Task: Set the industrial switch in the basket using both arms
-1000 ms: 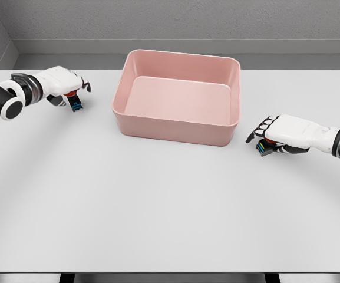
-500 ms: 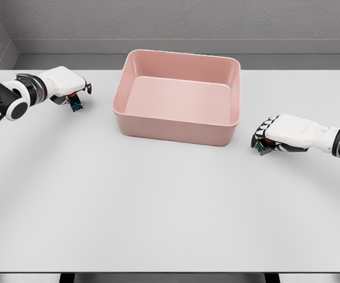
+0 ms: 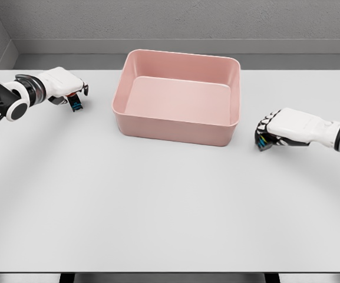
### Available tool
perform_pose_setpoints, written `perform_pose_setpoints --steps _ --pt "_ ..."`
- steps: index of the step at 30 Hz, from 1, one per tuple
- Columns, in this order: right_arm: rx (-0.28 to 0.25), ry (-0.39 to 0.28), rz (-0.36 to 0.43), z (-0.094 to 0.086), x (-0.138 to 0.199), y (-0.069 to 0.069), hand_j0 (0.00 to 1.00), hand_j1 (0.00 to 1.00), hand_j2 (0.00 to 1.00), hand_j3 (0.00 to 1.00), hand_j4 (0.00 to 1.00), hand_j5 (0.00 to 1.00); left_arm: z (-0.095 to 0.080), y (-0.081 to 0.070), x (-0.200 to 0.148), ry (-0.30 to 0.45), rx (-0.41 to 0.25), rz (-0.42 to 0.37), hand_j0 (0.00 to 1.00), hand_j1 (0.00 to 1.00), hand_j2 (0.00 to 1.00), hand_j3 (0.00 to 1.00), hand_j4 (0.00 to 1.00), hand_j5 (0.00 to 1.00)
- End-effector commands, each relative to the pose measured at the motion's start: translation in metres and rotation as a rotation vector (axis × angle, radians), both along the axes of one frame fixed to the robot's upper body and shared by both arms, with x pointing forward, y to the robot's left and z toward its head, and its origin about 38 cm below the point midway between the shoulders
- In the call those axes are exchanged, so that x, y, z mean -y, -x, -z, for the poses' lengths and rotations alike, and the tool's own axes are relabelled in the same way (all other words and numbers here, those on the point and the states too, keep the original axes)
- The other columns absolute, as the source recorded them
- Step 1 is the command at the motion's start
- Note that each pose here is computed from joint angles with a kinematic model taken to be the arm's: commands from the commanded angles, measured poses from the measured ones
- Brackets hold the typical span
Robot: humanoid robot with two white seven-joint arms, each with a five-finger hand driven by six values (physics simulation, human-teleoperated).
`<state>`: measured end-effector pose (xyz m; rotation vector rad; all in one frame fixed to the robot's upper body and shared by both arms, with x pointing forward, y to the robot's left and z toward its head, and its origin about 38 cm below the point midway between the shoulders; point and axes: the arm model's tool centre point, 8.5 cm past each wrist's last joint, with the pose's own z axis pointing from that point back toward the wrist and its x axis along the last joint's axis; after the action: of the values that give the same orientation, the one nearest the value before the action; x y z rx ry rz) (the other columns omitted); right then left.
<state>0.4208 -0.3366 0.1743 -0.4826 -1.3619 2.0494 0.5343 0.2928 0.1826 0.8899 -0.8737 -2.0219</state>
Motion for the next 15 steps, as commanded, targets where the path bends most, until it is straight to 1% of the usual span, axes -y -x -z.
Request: perform_pose_setpoints --steps 1,3,5,7,8,14,15 --pt "0.006 -0.008 0.007 -0.004 0.002 -0.001 0.47 0.47 0.47 0.47 0.47 0.47 0.0 0.0 0.0 -0.002 0.002 0.002 0.65 0.65 0.65 0.65 0.65 0.65" --pt "0.01 -0.008 0.008 -0.006 0.003 -0.002 0.47 0.47 0.47 0.47 0.47 0.47 0.0 0.0 -0.001 -0.003 0.001 0.002 0.63 0.63 0.63 0.63 0.63 0.63" --pt "0.031 -0.015 0.015 -0.015 0.005 -0.005 0.46 0.46 0.46 0.46 0.46 0.46 0.002 0.001 0.001 -0.011 -0.004 0.009 0.59 0.59 0.59 0.59 0.59 0.59" --pt "0.037 -0.023 0.016 -0.018 0.005 -0.006 0.46 0.46 0.46 0.46 0.46 0.46 0.002 0.001 0.001 -0.01 -0.004 0.012 0.55 0.55 0.55 0.55 0.55 0.55" --pt "0.048 -0.025 0.013 -0.022 0.004 -0.007 0.46 0.46 0.46 0.46 0.46 0.46 0.002 0.002 0.002 -0.012 -0.006 0.015 0.54 0.54 0.54 0.54 0.54 0.54" --pt "0.059 -0.035 0.016 -0.028 0.004 -0.009 0.46 0.46 0.46 0.46 0.46 0.46 0.002 0.002 0.003 -0.012 -0.008 0.02 0.51 0.51 0.51 0.51 0.51 0.51" --pt "0.067 -0.033 0.016 -0.031 0.005 -0.011 0.46 0.46 0.46 0.46 0.46 0.46 0.002 0.002 0.003 -0.012 -0.007 0.022 0.51 0.51 0.51 0.51 0.51 0.51"
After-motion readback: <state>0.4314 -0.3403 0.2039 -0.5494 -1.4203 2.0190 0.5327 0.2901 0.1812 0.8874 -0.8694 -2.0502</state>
